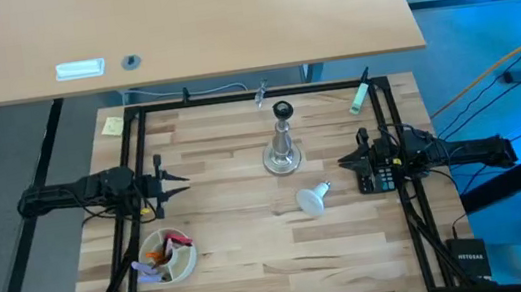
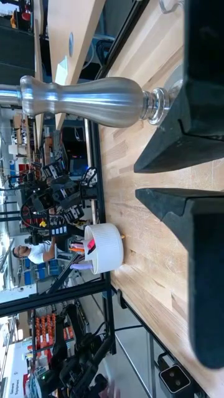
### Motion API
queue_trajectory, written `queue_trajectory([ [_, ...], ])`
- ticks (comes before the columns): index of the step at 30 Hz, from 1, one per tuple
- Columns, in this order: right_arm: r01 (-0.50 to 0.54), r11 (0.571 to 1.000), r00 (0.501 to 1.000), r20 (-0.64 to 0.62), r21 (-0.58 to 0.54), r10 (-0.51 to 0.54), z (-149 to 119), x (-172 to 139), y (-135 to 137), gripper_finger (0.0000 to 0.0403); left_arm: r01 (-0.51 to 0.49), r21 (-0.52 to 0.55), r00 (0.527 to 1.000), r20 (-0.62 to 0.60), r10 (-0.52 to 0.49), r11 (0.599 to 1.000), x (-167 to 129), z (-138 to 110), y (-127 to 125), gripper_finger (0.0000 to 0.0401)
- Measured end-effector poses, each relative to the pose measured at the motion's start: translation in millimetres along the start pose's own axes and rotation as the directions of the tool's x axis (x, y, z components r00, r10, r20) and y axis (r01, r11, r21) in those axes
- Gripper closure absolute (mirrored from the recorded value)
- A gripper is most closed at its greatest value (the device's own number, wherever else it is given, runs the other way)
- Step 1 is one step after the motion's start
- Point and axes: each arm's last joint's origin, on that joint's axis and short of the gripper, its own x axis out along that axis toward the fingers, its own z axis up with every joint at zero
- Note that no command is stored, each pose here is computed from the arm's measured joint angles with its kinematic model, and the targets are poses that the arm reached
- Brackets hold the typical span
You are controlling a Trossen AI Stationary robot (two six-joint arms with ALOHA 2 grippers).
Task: Screw lightbulb
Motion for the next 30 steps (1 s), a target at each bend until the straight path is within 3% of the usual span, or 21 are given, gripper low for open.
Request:
queue_trajectory([
  [7,0.0,1.0,1.0,0.0,0.0,0.0,-0.1,0.0,0.0,0.0347,-0.001,0.002,1.0,0.0,0.001,1.0,0.0,0.0,0.1,0.0311],
  [12,0.0,1.0,1.0,0.0,0.0,0.0,0.0,0.0,0.0,0.0347,-0.079,0.117,0.996,-0.024,0.082,0.99,0.0,-0.7,3.0,0.0311],
  [20,0.0,1.0,1.0,0.003,0.0,0.0,0.3,0.0,0.0,0.0347,-0.077,0.113,0.997,-0.023,0.08,0.991,0.0,-0.6,2.9,0.0311],
  [21,0.0,1.0,1.0,0.003,0.0,0.0,0.3,0.0,0.0,0.0347,-0.075,0.088,0.997,-0.017,0.076,0.993,0.0,-0.1,2.9,0.0311],
  [23,0.001,1.0,1.0,0.003,0.0,-0.001,0.3,0.0,0.0,0.0347,-0.043,-0.061,0.998,0.034,0.046,0.997,0.6,2.9,2.5,0.0311],
  [26,0.001,1.0,1.0,0.005,0.0,-0.001,0.4,0.0,0.0,0.0347,-0.044,-0.219,0.992,0.107,0.069,0.975,0.2,9.7,5.1,0.0311],
  [28,0.002,1.0,1.0,0.023,-0.002,-0.002,2.2,0.0,0.1,0.0347,-0.017,-0.366,0.977,0.19,0.092,0.931,-1.2,17.5,7.9,0.0311],
  [30,-0.005,1.0,0.998,0.061,0.024,0.004,6.0,-0.2,0.4,0.0347,0.05,-0.542,0.954,0.275,0.121,0.839,-3.6,25.7,11.2,0.0311],
])
